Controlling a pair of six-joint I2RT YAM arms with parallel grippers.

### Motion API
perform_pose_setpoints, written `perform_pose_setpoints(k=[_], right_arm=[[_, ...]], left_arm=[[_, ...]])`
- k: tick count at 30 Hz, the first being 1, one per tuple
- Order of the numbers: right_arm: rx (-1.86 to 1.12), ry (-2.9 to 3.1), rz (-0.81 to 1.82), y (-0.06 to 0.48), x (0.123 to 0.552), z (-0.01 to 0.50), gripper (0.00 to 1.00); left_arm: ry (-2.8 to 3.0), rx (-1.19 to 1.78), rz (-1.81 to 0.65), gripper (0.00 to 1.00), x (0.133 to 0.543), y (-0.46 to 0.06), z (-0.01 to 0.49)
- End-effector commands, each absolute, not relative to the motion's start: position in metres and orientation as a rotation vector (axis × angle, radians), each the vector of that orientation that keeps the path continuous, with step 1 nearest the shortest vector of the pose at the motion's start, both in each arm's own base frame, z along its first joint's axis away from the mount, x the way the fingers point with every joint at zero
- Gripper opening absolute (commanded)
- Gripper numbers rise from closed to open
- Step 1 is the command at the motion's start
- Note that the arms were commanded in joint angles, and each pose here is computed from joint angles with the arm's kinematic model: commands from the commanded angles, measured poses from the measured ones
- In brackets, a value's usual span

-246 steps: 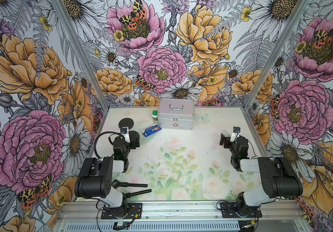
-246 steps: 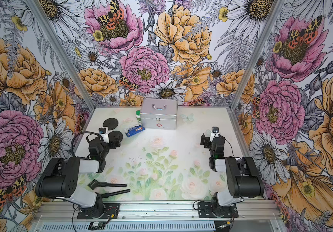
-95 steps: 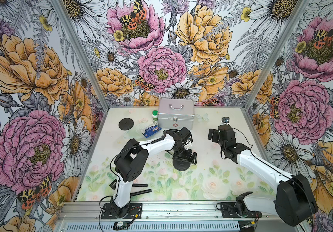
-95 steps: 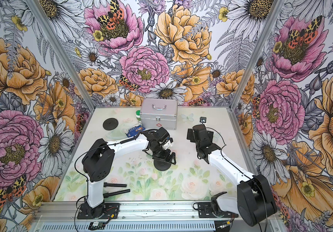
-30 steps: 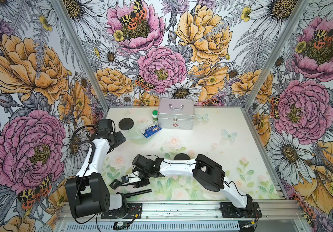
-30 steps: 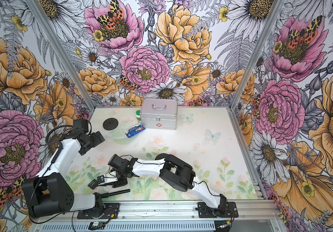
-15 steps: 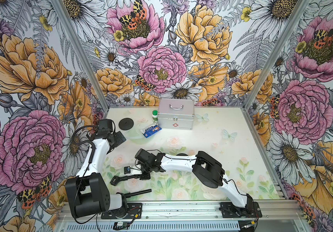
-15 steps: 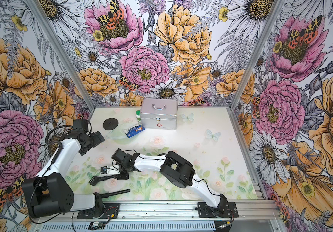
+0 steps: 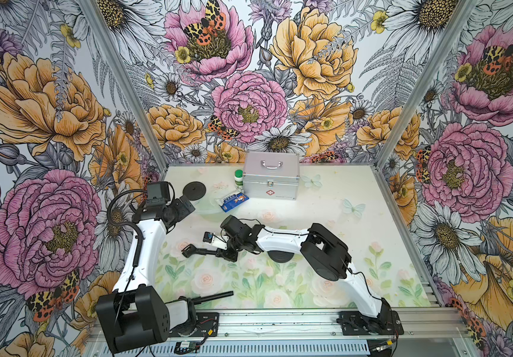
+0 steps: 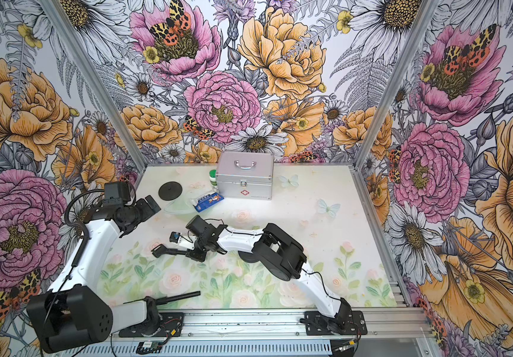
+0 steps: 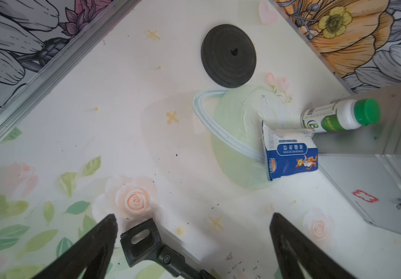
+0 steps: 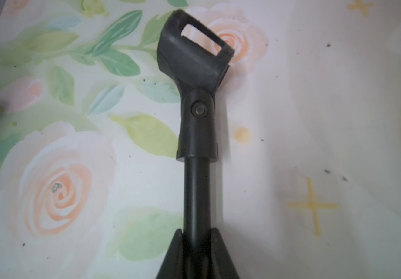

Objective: Assemble a microphone stand
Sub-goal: Pick up the microphone stand pole from the center of the board, then adjust the microphone stand pole.

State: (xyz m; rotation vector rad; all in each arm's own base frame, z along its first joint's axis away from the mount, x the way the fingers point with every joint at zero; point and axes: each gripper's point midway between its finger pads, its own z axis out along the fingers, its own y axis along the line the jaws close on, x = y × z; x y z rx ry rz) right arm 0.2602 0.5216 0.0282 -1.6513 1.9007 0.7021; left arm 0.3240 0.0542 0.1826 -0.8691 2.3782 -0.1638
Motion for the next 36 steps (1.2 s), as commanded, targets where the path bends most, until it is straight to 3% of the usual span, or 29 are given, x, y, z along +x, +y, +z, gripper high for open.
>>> perform_pose_setpoints(k=[1,8,20,29,36], right_arm=[[-1.442,1.905,0.600,0.501,0.298,0.069,0.00],[-0.950,1.903,0.597,0.426,0.353,0.131,0.00],[-0.351,1.829,0.490,0.272,0.381,0.183,0.00],[-0.416,1.655,0.738,0.241,0.356,0.212,0.00],[-0.550,1.526,0.896,0.232,0.319,0.248,0.00]], left_arm=[[2.257,-0.808,-0.289,0.99,0.342,0.039,0.224],[2.173,-0.732,-0.387,0.99,0.364,0.006,0.251],[2.092,-0.285,-0.513,0.99,0.388,-0.117,0.281],[2.023,0.242,-0.839,0.99,0.352,-0.254,0.272],[1.914,0.533,-1.010,0.99,0.321,-0.307,0.273]])
